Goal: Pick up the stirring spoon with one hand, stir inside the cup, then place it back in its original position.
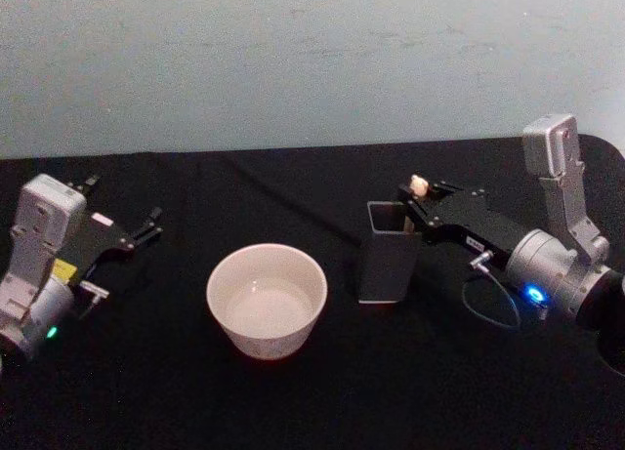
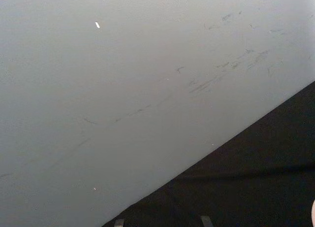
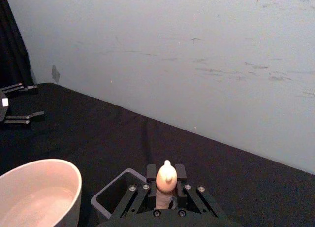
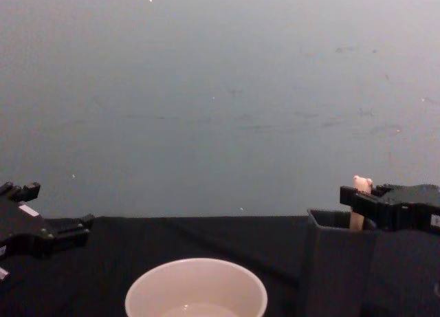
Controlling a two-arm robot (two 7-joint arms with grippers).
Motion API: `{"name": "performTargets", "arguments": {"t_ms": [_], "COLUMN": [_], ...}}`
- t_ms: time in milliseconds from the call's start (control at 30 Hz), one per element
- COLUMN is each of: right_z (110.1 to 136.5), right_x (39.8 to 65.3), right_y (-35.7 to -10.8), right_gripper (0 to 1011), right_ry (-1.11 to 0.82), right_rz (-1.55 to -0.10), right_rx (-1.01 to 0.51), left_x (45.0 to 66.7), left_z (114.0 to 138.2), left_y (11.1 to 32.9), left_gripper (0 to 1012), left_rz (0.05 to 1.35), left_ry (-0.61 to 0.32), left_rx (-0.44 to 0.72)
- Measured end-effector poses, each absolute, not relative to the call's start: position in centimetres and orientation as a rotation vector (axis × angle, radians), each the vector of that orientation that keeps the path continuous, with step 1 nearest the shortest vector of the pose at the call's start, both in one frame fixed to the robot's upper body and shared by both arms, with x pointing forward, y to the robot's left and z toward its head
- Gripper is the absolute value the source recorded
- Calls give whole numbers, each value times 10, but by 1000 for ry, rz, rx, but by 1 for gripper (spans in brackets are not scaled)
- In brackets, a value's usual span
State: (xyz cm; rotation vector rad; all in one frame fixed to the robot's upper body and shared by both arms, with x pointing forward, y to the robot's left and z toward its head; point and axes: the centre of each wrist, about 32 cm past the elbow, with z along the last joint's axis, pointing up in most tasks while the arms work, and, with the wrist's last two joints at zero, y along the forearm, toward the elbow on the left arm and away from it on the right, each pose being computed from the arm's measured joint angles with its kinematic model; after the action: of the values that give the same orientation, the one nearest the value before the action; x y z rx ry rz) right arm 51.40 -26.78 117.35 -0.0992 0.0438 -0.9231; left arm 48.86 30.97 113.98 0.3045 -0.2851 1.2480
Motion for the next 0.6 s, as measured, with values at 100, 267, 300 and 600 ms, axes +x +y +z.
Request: {"name": "performTargets", "arguments": {"t_ms": [100,267,300,600], "right_z": [1173,1173,1174,1184], "right_x": [514,514,514,509], "right_y": [-268,-268,-268,-266], "right_gripper": [214,214,214,214], "right_ry": [44,44,43,7], "right_rz": [-923,-923,-923,-892], "right_rx": [-99,-99,-95,-37], "left_x": [489,489,489,489], "left_z": [1140,1140,1140,1140], "left_y": [310,310,310,310], "left_gripper": [1001,1001,1001,1002], "left_rz": [1248,1248,1248,1248], "left_ry": [-285,-285,-285,-285], "left_rx": [305,304,304,305]}}
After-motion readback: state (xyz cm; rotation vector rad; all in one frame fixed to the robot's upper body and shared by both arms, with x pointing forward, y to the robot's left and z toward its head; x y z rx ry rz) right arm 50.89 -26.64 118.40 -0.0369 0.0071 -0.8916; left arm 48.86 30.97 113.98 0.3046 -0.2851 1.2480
